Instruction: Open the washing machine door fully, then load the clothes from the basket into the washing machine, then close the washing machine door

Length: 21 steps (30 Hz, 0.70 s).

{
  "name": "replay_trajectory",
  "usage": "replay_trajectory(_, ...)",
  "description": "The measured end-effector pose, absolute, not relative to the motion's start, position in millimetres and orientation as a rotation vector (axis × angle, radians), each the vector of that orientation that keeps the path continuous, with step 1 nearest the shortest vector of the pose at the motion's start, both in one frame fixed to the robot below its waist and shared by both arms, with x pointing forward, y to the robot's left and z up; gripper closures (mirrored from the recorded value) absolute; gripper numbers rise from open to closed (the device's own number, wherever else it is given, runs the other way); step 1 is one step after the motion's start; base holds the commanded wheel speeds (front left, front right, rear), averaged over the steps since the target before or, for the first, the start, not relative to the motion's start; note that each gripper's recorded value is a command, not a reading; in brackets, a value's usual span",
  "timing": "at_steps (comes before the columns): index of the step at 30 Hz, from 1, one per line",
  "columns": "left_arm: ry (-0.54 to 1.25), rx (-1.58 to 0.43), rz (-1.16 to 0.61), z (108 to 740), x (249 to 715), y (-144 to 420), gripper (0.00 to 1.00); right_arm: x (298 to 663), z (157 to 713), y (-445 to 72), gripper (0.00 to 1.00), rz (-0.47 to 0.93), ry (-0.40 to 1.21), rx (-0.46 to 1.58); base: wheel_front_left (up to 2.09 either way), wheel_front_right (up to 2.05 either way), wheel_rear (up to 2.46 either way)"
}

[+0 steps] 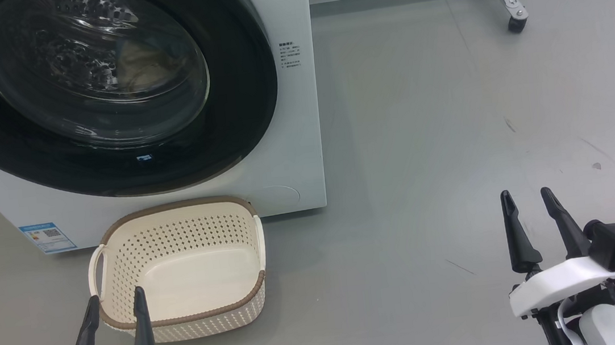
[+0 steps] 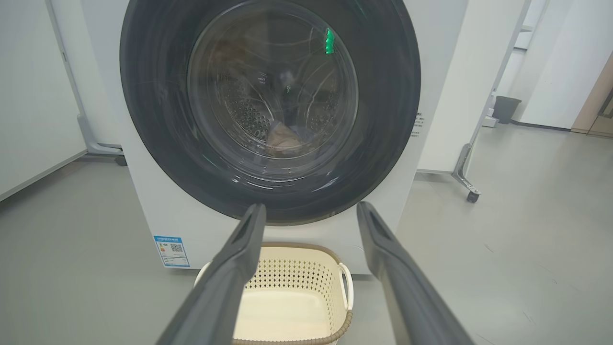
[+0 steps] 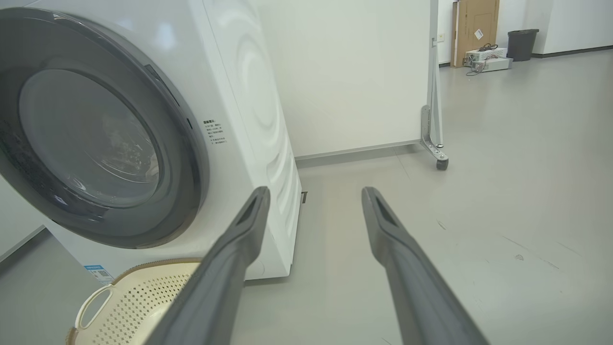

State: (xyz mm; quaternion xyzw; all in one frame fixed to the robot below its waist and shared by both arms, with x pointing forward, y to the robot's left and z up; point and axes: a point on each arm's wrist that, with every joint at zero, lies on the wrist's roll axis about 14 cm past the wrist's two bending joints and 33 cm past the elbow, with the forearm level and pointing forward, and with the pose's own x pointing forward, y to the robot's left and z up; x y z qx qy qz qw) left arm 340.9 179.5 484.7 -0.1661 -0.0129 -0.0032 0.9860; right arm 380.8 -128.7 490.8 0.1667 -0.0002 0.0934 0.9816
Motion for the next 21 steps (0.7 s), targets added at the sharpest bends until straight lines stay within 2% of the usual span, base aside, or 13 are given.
replay_trajectory(8,-0.029,-0.331,-0.014,485.9,339.8,177.5,0.0,380.1,493.0,-125.8,0.0,0.199,-0.008,0.336,0.0,0.0,0.0)
replay_trajectory(9,-0.026,-0.332,-0.016,485.2,339.5,176.3,1.0,380.0,492.9,-125.4,1.0,0.199,-0.007,0.337,0.0,0.0,0.0)
replay_trajectory(14,0.051,-0.356,-0.003,460.9,331.3,170.3,1.0,364.8,460.6,-123.7,1.0,0.177,0.093,0.35,0.0,0.0,0.0)
replay_trajectory(21,0.057,-0.397,0.0,458.9,329.0,168.0,1.0,361.7,454.5,-126.6,1.0,0.153,0.119,0.394,0.0,0.0,0.0)
